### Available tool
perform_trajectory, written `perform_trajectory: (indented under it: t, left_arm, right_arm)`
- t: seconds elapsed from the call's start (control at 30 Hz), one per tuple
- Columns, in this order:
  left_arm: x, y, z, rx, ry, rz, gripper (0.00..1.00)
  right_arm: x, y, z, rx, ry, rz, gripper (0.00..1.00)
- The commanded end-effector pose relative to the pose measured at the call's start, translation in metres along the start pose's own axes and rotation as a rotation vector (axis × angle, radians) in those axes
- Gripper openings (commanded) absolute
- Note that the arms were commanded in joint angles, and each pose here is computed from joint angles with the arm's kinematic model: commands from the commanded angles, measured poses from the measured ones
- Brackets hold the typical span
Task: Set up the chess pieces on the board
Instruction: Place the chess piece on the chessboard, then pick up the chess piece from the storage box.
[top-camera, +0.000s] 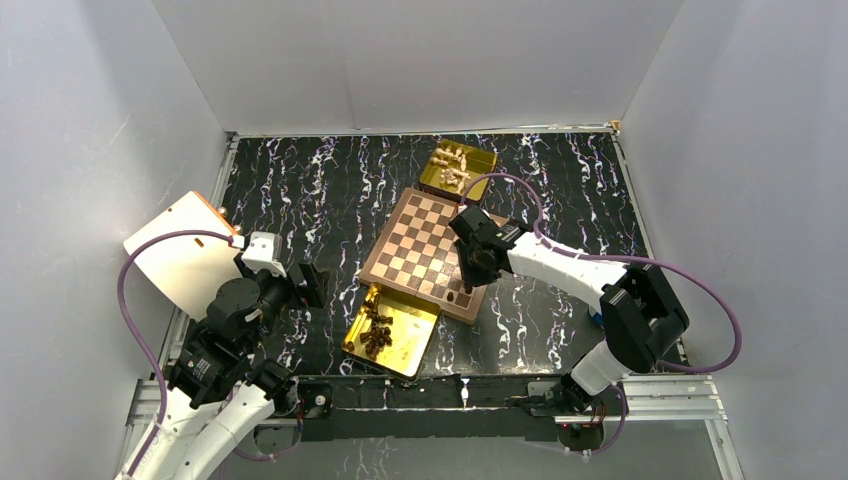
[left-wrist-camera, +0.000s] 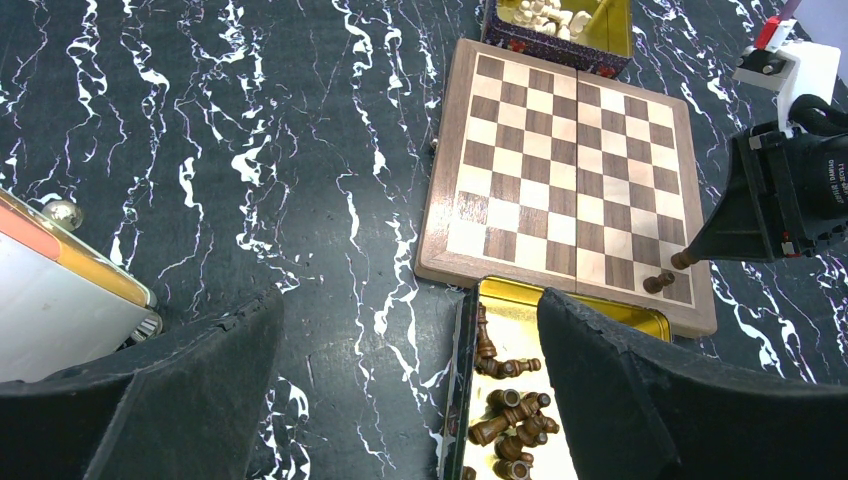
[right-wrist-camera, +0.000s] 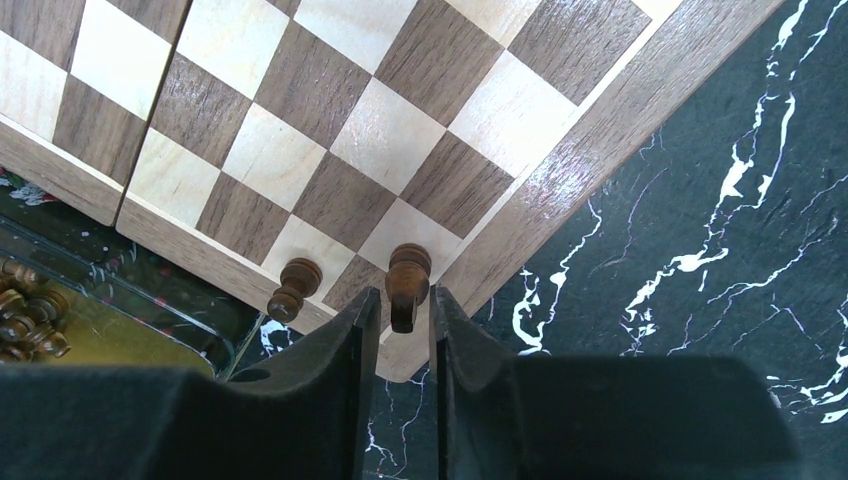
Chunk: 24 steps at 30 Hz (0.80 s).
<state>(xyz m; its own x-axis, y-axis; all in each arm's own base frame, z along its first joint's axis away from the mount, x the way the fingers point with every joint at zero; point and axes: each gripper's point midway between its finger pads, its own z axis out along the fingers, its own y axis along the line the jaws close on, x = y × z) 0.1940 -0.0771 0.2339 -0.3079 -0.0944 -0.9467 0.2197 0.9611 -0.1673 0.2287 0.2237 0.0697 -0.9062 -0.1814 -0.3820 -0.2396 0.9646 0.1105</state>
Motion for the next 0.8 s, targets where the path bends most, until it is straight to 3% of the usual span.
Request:
perform_trajectory:
  t: [0.0,0.27,0.77]
  left_arm:
    - [0.000,0.000,0.003,-0.001,-0.002,-0.004,0.94]
    - [0.001,0.000,0.003,-0.001,0.000,-0.005,0.94]
    - [0.000,0.000,0.003,-0.002,-0.003,-0.005,0.94]
  right_arm:
    - [-0.019,0.008,-0.010,-0.026,-0.049,0.014,0.36]
    - [-0.036,0.014,-0.041,-0.051,-0.100,0.028,0.43]
    - [-0.034,0.069,-0.076,-0.311,-0.140,0.030,0.36]
